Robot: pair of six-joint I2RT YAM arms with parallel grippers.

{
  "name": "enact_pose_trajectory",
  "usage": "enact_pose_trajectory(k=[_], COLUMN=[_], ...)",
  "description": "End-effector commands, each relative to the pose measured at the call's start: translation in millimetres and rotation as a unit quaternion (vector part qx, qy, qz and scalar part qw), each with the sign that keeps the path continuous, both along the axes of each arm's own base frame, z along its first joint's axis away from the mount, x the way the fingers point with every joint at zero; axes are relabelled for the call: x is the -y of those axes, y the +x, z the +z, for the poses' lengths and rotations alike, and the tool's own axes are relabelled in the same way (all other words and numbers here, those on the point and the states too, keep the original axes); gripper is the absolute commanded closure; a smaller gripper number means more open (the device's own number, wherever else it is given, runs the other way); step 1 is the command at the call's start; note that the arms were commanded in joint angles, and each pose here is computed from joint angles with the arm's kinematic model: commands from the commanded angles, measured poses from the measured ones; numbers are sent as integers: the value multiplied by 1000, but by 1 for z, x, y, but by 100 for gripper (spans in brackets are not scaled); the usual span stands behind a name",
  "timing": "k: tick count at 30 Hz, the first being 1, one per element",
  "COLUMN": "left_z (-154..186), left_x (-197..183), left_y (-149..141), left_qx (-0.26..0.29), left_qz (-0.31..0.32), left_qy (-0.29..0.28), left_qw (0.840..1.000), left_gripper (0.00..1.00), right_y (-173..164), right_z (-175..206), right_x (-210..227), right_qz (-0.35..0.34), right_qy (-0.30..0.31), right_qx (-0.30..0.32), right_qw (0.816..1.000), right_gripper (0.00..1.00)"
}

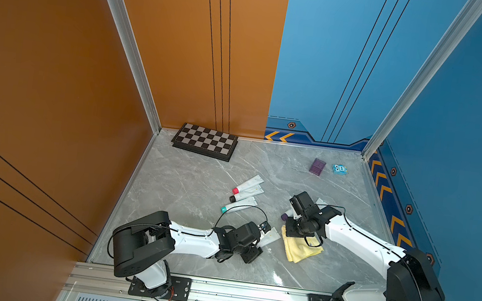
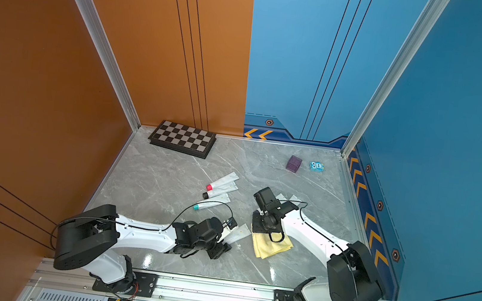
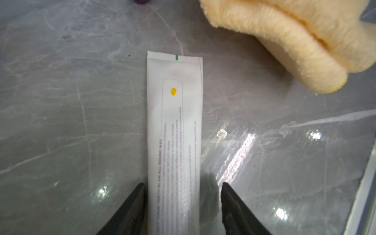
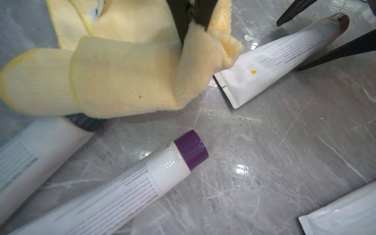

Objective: Wipe the surface of the toothpaste tube
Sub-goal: Move the toothpaste to the center of the board, then wipe the dirt from the toothpaste tube.

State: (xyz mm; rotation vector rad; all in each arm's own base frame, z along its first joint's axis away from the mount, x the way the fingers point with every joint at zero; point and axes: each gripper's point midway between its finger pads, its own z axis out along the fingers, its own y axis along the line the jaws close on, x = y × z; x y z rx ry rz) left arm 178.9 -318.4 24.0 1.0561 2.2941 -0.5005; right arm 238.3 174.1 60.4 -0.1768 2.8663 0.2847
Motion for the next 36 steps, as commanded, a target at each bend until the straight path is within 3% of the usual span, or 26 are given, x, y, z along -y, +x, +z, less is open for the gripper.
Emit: enact_pose_trajectory(k=[1, 5, 10, 16, 25, 36], left_z=[-39, -46, -58, -69, -76, -81], left_x=[-33, -27, -23, -31, -35, -32], left_y=[-8, -1, -1, -9, -19, -21], left_qx=[-28, -32, -42, -57, -66, -70], left_qz=[14, 14, 9, 8, 0, -4], left_qy=[82, 80, 85, 92, 80, 78], left_qw=[996, 996, 995, 994, 995, 995], left_gripper=[34, 36, 51, 61, 68, 69], right_y=[-1, 0, -3, -4, -1, -5], right_z=[-7, -12, -18, -17, -9, -24], right_x=[-9, -20, -31, -41, -47, -60], right_qz=[10, 20, 33, 38, 40, 49], right_qy=[13, 21, 37, 62, 89, 108], right_qx=[-6, -15, -29, -38, -44, -73], right_qw=[1000, 999, 998, 997, 994, 990], right_gripper=[100, 100, 100, 100, 100, 100])
